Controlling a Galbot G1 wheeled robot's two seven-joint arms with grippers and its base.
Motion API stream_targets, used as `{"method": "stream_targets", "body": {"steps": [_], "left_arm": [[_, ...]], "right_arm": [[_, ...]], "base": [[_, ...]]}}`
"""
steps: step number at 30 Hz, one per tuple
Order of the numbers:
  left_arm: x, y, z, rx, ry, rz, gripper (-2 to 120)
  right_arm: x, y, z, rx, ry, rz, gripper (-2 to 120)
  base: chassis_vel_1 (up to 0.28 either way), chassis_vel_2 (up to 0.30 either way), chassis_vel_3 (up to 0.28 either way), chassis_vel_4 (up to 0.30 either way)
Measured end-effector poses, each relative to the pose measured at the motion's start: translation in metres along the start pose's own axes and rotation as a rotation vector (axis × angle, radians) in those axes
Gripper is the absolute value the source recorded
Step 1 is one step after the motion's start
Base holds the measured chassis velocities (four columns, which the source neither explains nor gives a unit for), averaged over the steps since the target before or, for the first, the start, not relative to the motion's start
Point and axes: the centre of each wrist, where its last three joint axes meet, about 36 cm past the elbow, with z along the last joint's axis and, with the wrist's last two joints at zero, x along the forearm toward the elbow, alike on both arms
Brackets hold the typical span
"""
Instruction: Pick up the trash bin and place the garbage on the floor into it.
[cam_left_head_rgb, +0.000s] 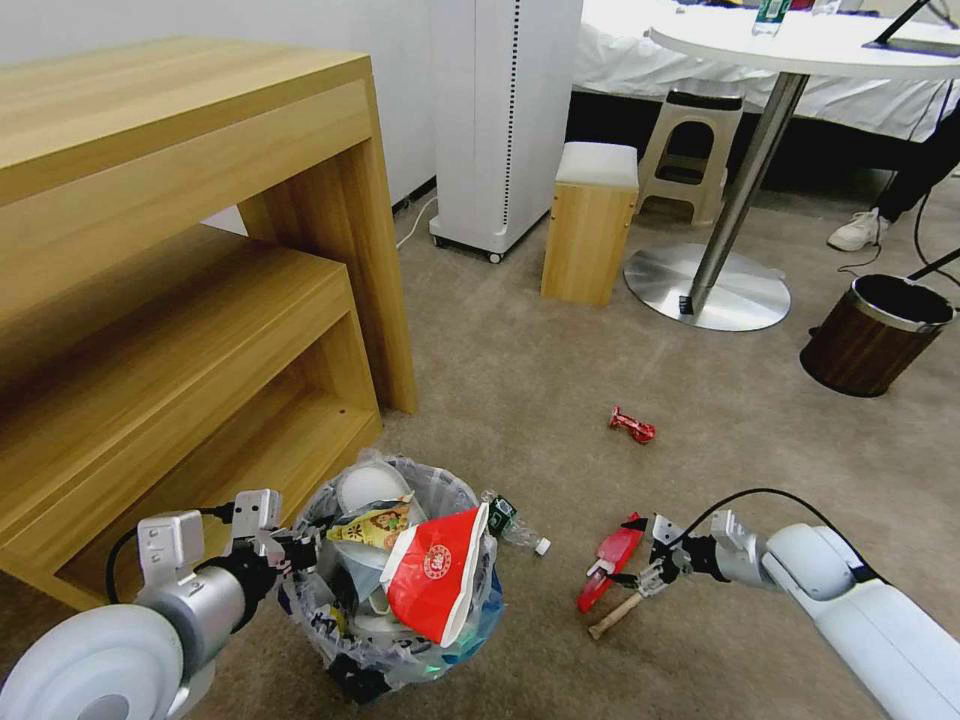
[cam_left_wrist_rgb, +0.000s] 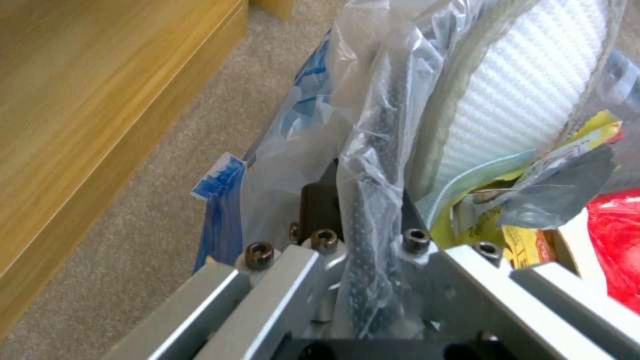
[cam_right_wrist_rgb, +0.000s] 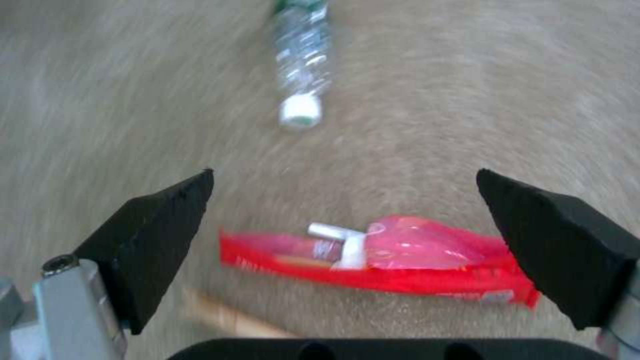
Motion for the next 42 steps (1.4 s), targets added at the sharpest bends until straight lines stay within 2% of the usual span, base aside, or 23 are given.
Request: {"method": "stream_targets", "body": {"steps": [3, 4, 5, 7, 8, 11, 12, 14, 15, 17, 19, 22, 25, 33, 42], "left_arm": [[-0.001, 0.001, -0.001, -0.001, -0.003, 0.001, 1], [-0.001, 0.001, -0.001, -0.001, -0.003, 0.001, 1], [-0.001, 0.002, -0.002, -0.002, -0.004, -0.001, 1], [-0.002, 0.003, -0.003, -0.004, -0.006, -0.002, 1], [-0.002, 0.003, -0.003, -0.004, -0.006, -0.002, 1], [-0.003, 0.004, -0.004, -0.006, -0.01, -0.004, 1], [-0.003, 0.004, -0.004, -0.006, -0.01, -0.004, 1], [-0.004, 0.004, -0.004, -0.005, -0.011, -0.001, 1], [-0.004, 0.004, -0.004, -0.005, -0.011, -0.001, 1], [-0.004, 0.004, -0.004, -0.005, -0.012, 0.003, 1], [-0.003, 0.004, -0.004, -0.006, -0.014, 0.004, 1], [-0.002, 0.005, -0.007, -0.012, -0.022, 0.0, 1], [-0.001, 0.006, -0.008, -0.013, -0.023, 0.0, 1], [-0.004, 0.006, -0.008, -0.011, -0.02, 0.002, 1], [-0.006, 0.006, -0.006, -0.008, -0.017, 0.002, 1]], "right_arm": [[-0.007, 0.029, -0.001, -0.233, -0.024, 0.207, 100], [-0.007, 0.029, -0.001, -0.233, -0.024, 0.207, 100], [-0.011, 0.046, -0.007, -0.354, -0.013, 0.296, 100], [-0.014, 0.068, -0.023, -0.524, 0.021, 0.384, 100], [-0.014, 0.068, -0.023, -0.524, 0.021, 0.384, 100], [-0.012, 0.099, -0.053, -0.771, 0.147, 0.501, 100], [-0.012, 0.099, -0.053, -0.771, 0.147, 0.501, 100], [-0.014, 0.109, -0.071, -0.905, 0.268, 0.584, 100], [-0.014, 0.109, -0.071, -0.905, 0.268, 0.584, 100], [-0.023, 0.112, -0.081, -0.977, 0.365, 0.688, 100], [-0.027, 0.112, -0.081, -0.996, 0.394, 0.718, 100], [-0.041, 0.11, -0.068, -1.04, 0.502, 0.795, 100], [-0.048, 0.107, -0.058, -1.05, 0.555, 0.833, 100], [-0.063, 0.096, -0.048, -1.085, 0.591, 0.875, 100], [-0.084, 0.082, -0.04, -1.224, 0.55, 0.852, 100]], "base": [[0.0, 0.0, 0.0, 0.0], [0.0, 0.0, 0.0, 0.0], [0.0, 0.0, 0.0, 0.0], [0.0, 0.0, 0.0, 0.0], [0.0, 0.0, 0.0, 0.0], [0.0, 0.0, 0.0, 0.0], [0.0, 0.0, 0.0, 0.0], [0.0, 0.0, 0.0, 0.0], [0.0, 0.0, 0.0, 0.0], [0.0, 0.0, 0.0, 0.0], [0.0, 0.0, 0.0, 0.0], [0.0, 0.0, 0.0, 0.0], [0.0, 0.0, 0.0, 0.0], [0.0, 0.0, 0.0, 0.0], [0.0, 0.0, 0.0, 0.0]]}}
